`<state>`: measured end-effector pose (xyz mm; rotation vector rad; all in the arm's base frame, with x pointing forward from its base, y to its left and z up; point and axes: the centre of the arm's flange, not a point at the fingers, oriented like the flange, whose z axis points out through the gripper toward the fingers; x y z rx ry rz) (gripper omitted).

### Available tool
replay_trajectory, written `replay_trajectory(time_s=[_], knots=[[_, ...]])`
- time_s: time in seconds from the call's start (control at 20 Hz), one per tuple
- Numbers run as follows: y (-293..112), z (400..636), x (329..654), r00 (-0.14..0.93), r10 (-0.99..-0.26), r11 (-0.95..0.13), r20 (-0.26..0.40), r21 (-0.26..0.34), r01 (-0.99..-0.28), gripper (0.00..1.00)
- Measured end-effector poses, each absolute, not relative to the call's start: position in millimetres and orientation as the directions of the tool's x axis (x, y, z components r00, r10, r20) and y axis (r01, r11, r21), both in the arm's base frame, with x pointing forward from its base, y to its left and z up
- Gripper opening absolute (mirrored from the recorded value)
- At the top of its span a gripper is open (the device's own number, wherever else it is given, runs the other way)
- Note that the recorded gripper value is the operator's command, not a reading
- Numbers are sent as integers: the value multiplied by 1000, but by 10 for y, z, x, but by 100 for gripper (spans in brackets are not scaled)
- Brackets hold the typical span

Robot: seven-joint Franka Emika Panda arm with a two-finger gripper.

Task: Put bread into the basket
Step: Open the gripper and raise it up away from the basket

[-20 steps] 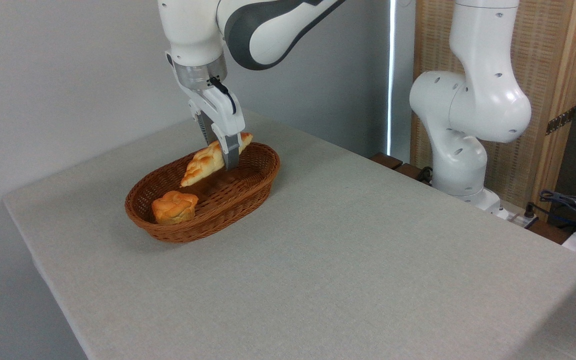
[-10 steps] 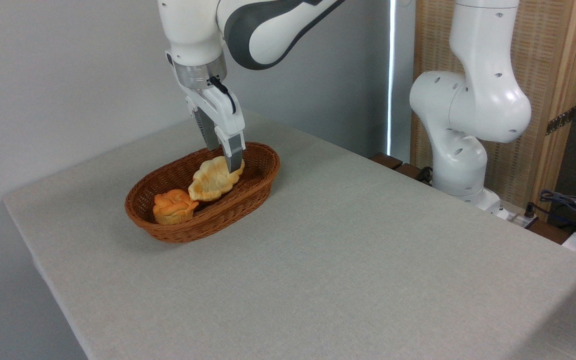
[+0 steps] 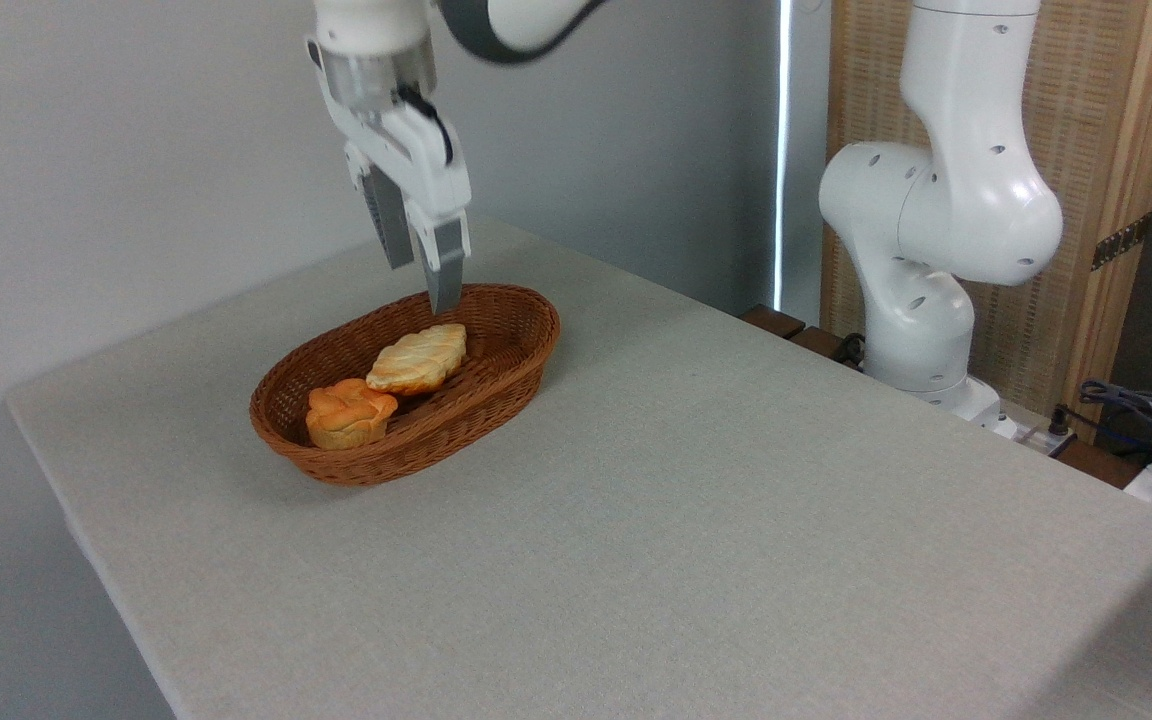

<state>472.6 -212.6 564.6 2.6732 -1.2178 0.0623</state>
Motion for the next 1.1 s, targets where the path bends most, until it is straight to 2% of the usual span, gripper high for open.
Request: replay_trajectory(time_s=[0.15,0.25,0.35,0.45,0.75,0.9,1.1], knots=[[-1697,6096,4934,677,-732,-665,73,142,-734,100],[-1417,6310,5127,673,-735,-663,78,124,-738,100],[-1177,6430,5280,644,-760,-633,87,123,-764,100],[-976,6468,5367,632,-770,-621,92,123,-774,100],[-422,6515,5458,674,-731,-666,103,109,-738,100],[-401,6506,5498,677,-726,-671,122,91,-736,100],[-452,6359,5547,673,-725,-671,144,70,-738,100]])
